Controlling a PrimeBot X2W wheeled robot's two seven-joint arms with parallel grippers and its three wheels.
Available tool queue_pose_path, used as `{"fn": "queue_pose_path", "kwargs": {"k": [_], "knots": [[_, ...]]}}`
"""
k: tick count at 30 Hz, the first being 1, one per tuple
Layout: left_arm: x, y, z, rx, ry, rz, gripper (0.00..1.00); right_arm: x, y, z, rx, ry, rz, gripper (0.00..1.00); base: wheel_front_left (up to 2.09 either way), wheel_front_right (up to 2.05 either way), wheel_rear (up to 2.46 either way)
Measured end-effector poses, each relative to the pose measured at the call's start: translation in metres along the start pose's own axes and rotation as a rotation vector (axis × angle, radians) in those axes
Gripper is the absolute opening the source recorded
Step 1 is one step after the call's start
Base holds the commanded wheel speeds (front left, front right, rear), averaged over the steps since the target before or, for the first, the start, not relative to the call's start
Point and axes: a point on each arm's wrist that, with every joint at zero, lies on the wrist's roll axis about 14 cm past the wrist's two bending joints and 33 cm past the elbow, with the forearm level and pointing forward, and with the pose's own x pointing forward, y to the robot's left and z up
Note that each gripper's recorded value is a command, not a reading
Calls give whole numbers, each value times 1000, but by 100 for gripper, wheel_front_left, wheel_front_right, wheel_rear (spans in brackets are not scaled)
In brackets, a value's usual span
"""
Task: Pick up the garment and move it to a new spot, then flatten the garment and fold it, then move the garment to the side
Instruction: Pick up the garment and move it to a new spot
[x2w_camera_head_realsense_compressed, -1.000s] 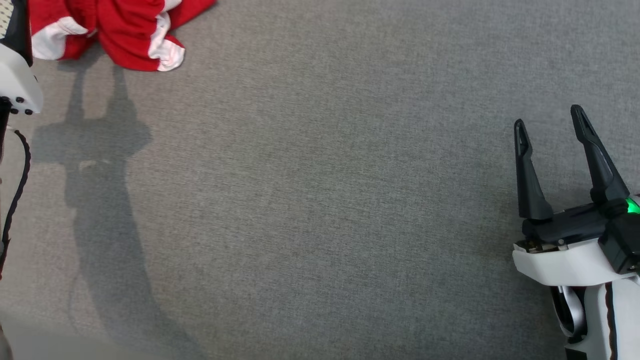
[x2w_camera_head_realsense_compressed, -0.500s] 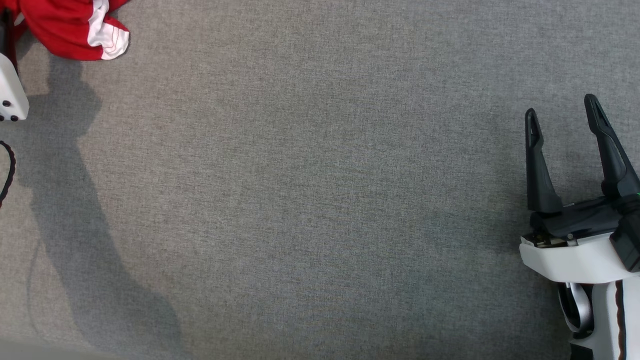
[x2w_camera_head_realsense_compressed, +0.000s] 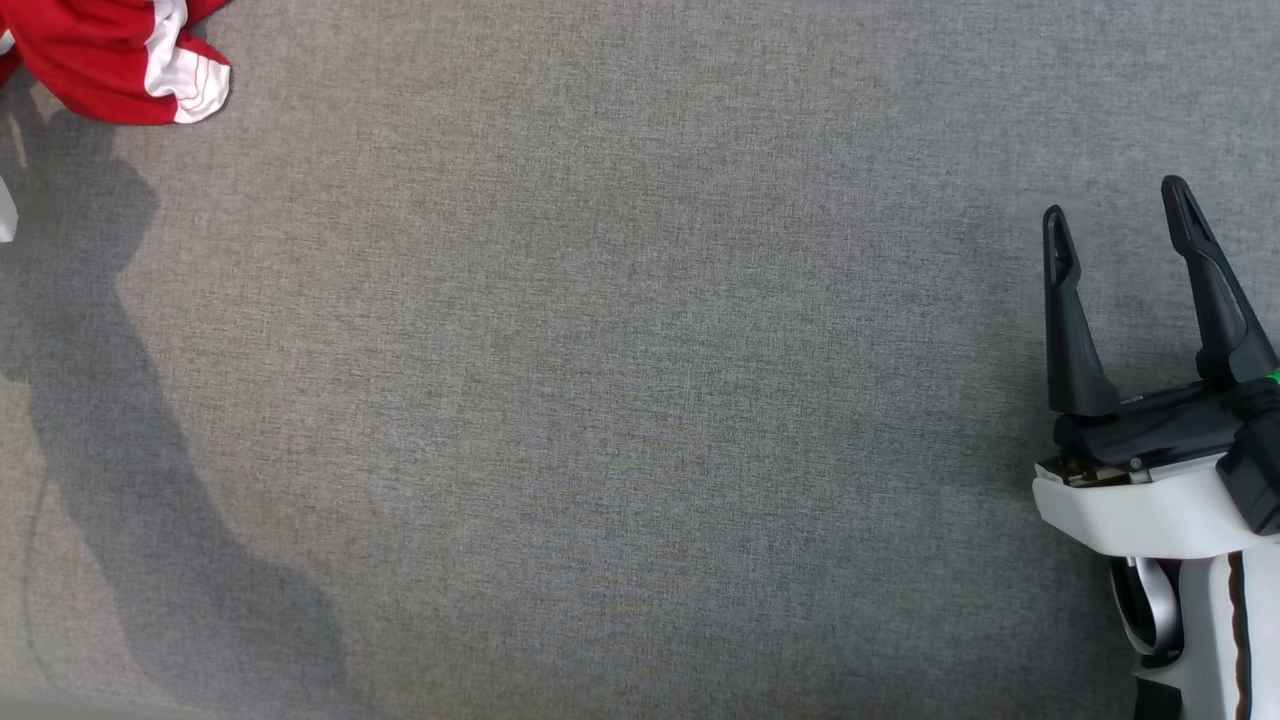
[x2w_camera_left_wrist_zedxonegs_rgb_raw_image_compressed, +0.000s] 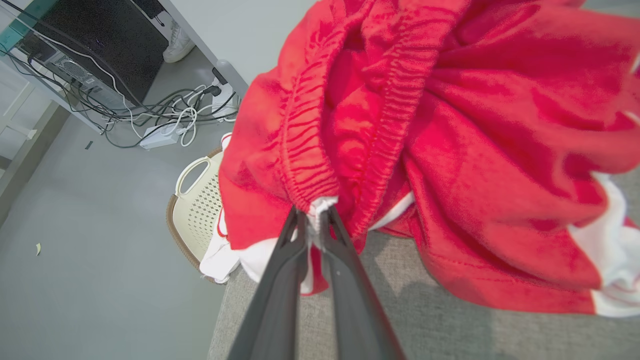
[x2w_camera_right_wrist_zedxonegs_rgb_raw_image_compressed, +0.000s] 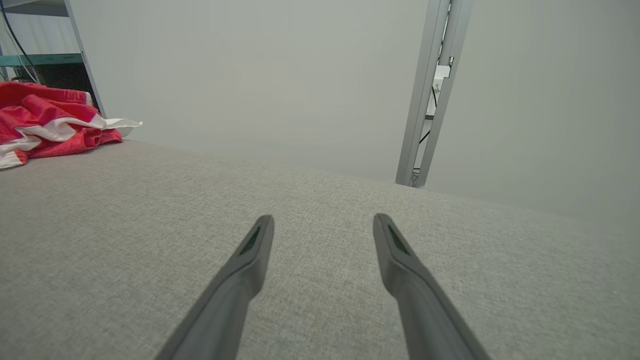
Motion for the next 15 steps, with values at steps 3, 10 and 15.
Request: {"fn": "queue_pose_path", "kwargs": {"k": [3, 10, 15], "knots": [[-2, 5, 11, 4, -29, 7, 0, 0, -3, 4, -1, -6, -8, 100, 0, 0, 0], [-16, 18, 53, 33, -117, 11, 0, -2, -2, 21, 16, -37, -12, 100, 0, 0, 0], [-36, 34, 96, 83, -206, 24, 0, -5, -2, 43, 35, -77, -18, 100, 0, 0, 0]]}}
